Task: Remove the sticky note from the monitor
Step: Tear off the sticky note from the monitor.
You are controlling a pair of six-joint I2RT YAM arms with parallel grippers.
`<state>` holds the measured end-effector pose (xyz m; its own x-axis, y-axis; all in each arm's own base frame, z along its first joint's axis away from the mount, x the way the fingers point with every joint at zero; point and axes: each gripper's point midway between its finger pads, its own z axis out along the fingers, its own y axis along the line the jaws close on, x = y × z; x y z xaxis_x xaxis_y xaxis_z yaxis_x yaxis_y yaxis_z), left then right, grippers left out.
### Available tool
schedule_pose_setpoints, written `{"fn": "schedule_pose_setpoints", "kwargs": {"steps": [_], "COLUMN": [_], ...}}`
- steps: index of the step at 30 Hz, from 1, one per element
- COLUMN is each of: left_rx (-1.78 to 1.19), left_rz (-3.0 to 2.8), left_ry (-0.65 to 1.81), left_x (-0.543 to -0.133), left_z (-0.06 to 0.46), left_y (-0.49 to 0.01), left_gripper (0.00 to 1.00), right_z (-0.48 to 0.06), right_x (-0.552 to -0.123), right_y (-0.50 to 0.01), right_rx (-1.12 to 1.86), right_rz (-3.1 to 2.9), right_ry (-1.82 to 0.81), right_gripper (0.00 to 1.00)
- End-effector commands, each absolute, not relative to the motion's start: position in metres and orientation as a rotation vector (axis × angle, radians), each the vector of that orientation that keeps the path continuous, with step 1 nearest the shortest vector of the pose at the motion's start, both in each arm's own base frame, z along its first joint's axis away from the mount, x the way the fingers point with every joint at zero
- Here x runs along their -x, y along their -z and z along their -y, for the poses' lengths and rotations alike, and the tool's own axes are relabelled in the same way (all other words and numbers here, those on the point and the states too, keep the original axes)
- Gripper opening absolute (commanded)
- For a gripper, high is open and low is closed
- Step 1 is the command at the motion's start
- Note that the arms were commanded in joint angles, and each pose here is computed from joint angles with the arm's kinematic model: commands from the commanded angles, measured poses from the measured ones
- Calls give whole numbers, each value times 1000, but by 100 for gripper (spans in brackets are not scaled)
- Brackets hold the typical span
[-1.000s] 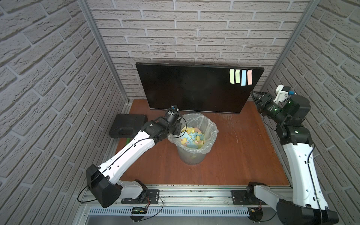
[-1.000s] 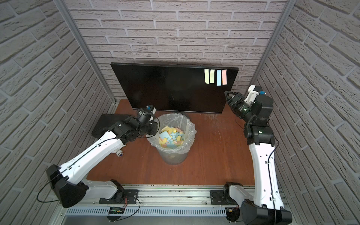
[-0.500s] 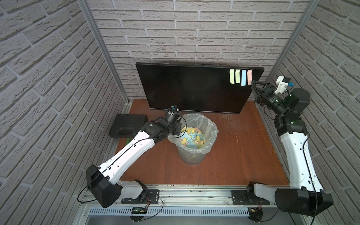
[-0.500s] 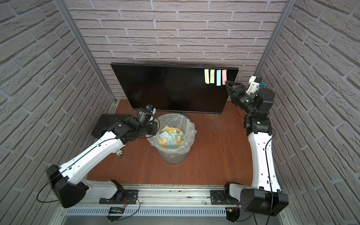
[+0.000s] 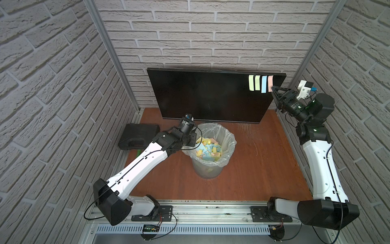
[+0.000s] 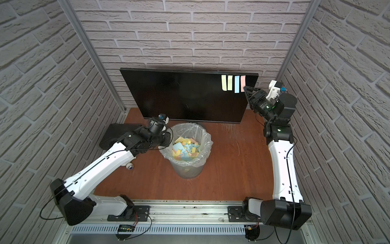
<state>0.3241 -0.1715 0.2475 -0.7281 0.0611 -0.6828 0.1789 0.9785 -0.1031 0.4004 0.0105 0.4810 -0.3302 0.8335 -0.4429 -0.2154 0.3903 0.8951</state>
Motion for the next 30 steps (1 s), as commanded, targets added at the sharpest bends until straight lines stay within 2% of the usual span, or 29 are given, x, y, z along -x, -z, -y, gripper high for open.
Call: {"fn": "schedule_pose_setpoints", "kwargs": {"steps": [1,13,22,30], "left_rx": [-173,-178,-179,-178], "left_rz": [-2413,-2410,-2412,-2415], "left_ry": [211,209,208,205], "left_x": [-319,-320,-321,-319], "left_z": [172,173,173,172], "left_y": [-237,-239,-239,-238], "left_gripper": [20,20,20,21], "right_z": [-16,-27,-28,-26], "right_x": [-396,-401,-396,-394], "right_y": [-508,-508,-509,-507], "right_rx": [-473,-445,-438,-447], "right_rz": [-1492,-1510,-1517,-1519], "right_ry": [-1195,-1203,-1171,-1155], "right_gripper": [41,34,22,5]}}
